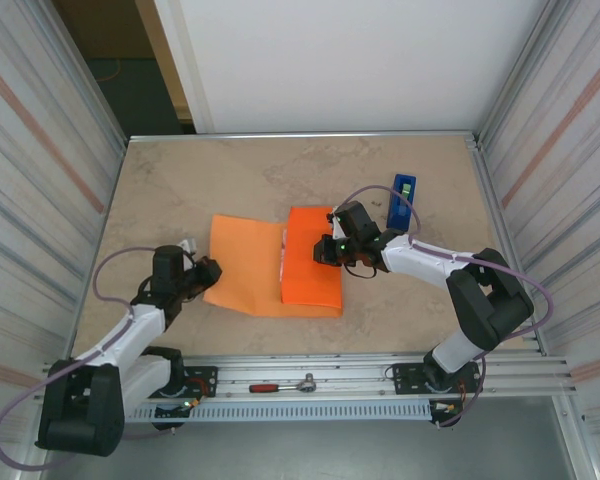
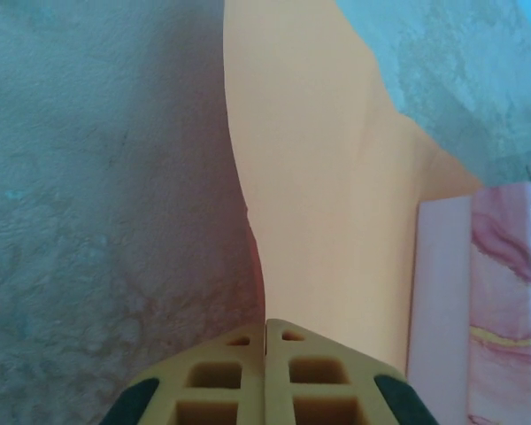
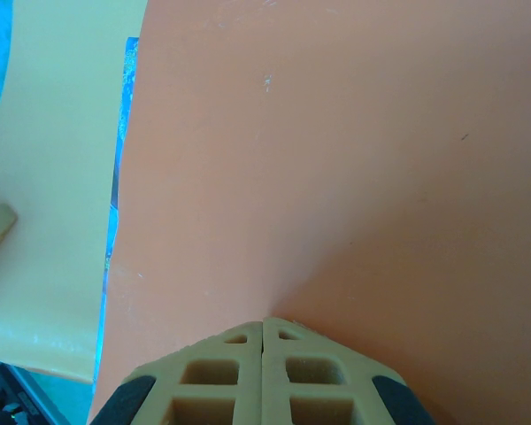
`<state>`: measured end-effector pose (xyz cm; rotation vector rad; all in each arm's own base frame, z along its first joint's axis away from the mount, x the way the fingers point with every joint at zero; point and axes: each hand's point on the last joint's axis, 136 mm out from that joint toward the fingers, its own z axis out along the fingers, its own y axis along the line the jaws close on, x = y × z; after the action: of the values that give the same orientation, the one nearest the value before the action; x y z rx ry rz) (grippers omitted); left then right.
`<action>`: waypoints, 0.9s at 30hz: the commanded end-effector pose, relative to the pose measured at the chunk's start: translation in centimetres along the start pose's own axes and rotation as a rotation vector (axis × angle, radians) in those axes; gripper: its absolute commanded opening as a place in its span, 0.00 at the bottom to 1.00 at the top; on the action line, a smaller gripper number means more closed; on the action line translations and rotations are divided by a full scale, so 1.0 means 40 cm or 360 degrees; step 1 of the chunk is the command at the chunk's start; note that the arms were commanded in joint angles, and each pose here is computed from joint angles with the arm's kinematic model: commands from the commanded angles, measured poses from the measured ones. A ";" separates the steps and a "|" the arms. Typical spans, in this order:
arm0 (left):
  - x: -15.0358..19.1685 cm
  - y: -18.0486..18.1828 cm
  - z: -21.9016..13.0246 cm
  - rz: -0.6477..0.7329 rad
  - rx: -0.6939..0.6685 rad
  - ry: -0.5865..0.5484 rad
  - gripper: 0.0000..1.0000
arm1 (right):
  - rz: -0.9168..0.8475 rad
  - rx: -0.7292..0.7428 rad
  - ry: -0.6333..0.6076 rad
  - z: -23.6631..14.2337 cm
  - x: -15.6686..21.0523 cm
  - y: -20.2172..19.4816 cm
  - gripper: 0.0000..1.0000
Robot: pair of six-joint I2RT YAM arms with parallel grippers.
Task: Wrap the gift box in paper
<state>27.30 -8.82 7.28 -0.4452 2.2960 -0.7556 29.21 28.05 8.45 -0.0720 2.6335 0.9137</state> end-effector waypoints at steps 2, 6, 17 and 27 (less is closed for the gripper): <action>0.003 -0.056 -0.025 0.0060 0.0146 0.0006 0.00 | -0.0002 0.0135 0.0170 0.023 0.080 -0.056 0.00; 0.013 -0.130 -0.045 0.0153 0.0270 0.0004 0.00 | 0.0003 0.0138 0.0173 0.026 0.083 -0.058 0.00; 0.047 -0.342 -0.062 0.0215 0.0521 0.0068 0.00 | 0.0000 0.0140 0.0183 0.033 0.086 -0.056 0.00; 0.101 -0.508 0.005 0.0128 0.0598 0.0269 0.00 | -0.0008 0.0130 0.0182 0.037 0.085 -0.047 0.00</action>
<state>25.64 -24.94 15.82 -0.0766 2.2882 -1.1348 29.08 28.51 8.46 -0.0882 2.6271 0.9179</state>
